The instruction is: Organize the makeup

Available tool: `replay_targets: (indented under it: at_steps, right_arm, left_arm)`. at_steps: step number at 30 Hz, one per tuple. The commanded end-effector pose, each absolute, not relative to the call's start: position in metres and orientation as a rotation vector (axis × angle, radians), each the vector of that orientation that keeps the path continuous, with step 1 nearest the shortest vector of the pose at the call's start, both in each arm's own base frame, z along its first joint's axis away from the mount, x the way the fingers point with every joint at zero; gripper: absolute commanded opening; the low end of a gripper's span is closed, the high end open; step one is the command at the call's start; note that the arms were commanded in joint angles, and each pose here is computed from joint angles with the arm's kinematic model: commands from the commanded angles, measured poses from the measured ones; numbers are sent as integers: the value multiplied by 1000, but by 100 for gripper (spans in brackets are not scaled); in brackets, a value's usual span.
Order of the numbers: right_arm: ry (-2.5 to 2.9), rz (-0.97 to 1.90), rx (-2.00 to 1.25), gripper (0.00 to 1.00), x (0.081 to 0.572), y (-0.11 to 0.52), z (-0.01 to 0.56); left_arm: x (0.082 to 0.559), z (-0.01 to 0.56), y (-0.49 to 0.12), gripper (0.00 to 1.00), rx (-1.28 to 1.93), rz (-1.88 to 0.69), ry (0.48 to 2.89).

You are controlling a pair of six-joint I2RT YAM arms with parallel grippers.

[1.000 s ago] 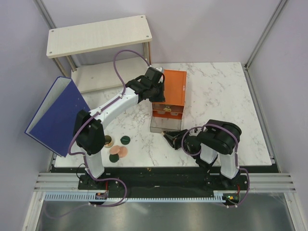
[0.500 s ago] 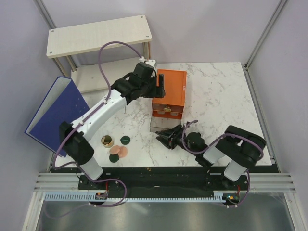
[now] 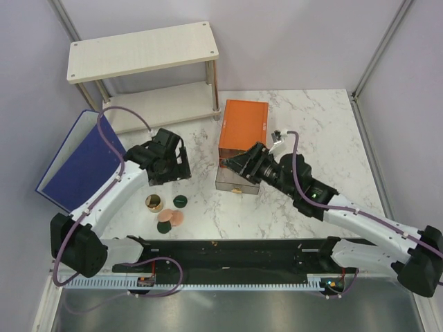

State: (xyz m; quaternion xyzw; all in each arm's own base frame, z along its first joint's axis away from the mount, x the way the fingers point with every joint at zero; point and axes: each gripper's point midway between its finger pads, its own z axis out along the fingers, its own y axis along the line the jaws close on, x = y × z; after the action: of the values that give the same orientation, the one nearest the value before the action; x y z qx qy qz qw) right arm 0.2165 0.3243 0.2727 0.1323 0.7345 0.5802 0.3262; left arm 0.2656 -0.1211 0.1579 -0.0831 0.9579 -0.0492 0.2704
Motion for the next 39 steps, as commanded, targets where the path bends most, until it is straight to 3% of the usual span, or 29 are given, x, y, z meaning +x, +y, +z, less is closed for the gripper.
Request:
replay_targets:
  at_steps: [1, 11, 19, 22, 23, 24, 27, 30, 39]
  right_arm:
    - [2058, 1004, 62, 78, 241, 278, 253]
    - [2147, 747, 26, 78, 354, 214, 232]
    - [2140, 672, -21, 73, 428, 221, 233]
    - [2133, 676, -44, 60, 445, 229, 235]
    - [2123, 681, -58, 51, 449, 232, 239]
    - [2129, 691, -68, 31, 451, 235, 237]
    - [2157, 710, -67, 10, 456, 241, 225]
    - [2193, 711, -56, 6, 457, 242, 209]
    - [2216, 726, -64, 7, 458, 246, 193]
  left_arm:
    - [225, 136, -92, 97, -436, -41, 2658]
    - [184, 100, -54, 95, -646, 86, 2738]
    - [175, 100, -35, 95, -763, 91, 2706]
    - [169, 95, -31, 96, -820, 84, 2735]
    - [167, 95, -30, 95, -840, 90, 2737]
    - [164, 93, -28, 95, -861, 106, 2744]
    - [166, 90, -24, 95, -893, 114, 2755]
    - [167, 81, -24, 95, -932, 92, 2804]
    - [197, 61, -30, 94, -939, -9, 2839]
